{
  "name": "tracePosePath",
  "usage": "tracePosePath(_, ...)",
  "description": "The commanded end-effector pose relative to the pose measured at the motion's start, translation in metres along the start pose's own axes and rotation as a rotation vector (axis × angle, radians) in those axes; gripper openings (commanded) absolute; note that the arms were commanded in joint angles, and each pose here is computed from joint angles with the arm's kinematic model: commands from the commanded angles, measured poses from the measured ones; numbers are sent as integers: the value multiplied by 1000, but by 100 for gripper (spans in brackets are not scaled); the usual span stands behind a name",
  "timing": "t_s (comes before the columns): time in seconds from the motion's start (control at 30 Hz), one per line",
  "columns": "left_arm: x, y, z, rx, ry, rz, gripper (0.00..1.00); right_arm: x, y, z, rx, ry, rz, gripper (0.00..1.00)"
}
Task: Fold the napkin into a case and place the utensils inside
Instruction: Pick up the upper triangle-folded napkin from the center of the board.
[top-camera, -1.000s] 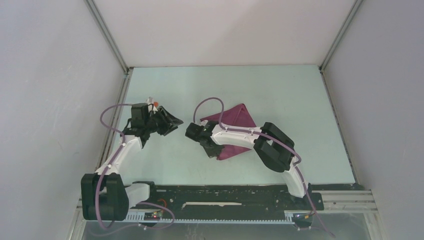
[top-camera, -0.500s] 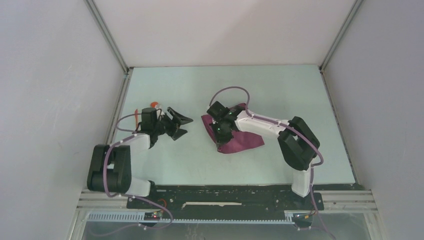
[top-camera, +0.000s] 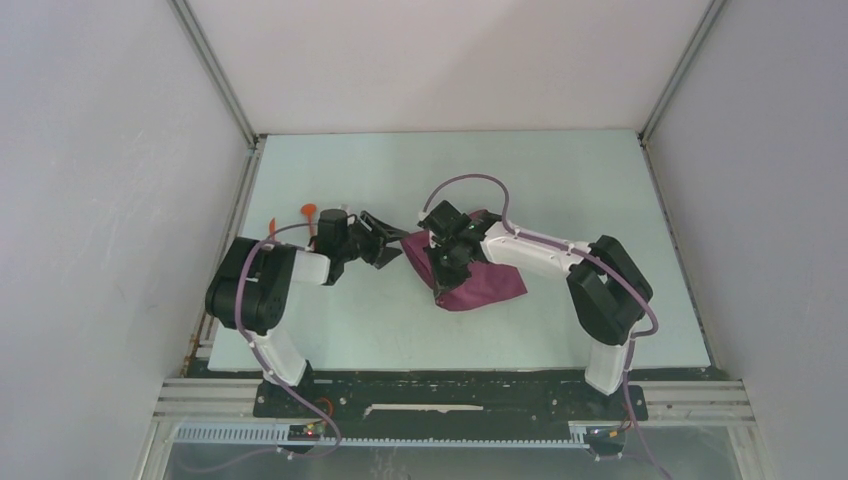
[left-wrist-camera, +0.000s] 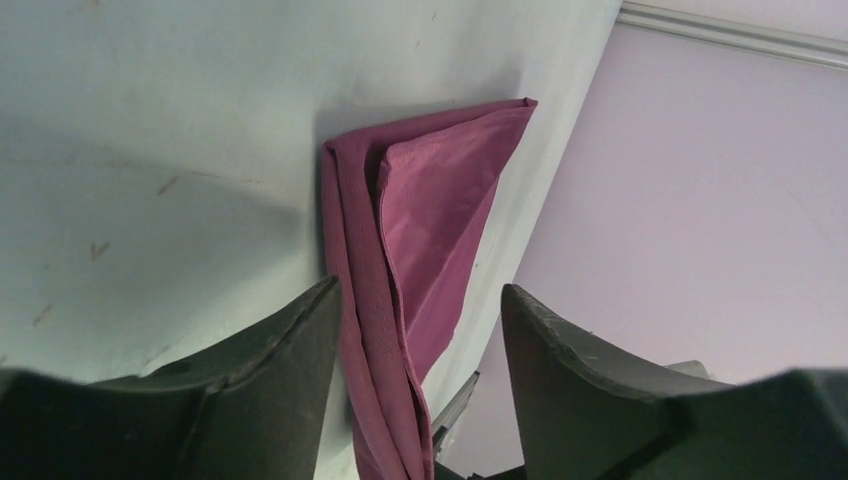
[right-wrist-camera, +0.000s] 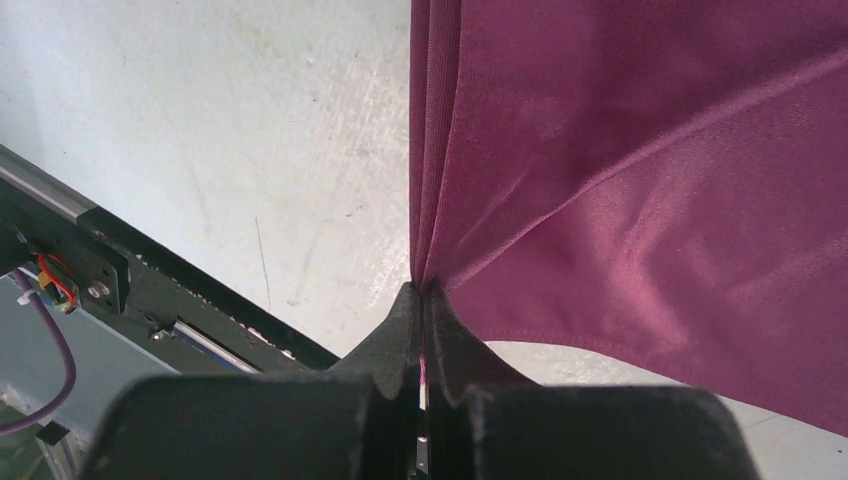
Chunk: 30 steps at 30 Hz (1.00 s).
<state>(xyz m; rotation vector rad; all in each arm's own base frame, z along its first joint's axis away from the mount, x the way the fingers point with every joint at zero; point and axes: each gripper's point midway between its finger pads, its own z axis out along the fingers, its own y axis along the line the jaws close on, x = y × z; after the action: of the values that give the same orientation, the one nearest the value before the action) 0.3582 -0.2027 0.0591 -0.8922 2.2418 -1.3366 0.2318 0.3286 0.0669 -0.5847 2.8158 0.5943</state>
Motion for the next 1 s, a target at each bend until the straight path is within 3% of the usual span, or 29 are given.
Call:
tracePosePath(0.0,-16,-13,10,34,-69,46,61,-16,11,-23,-63,-79,-38,0)
tracePosePath(0.27,-7,7,16,-38,-57,37,69,-19,11,-27,-81,-94,-38,0)
tracePosePath(0.47,-9,9,28,-45,-55,46,50,-19,12,-27,-90,-95,-36,0)
tracePosePath(0.97,-13,11,35,-50,-57,64,27,-15,13,-27,-94,-90,-45,0)
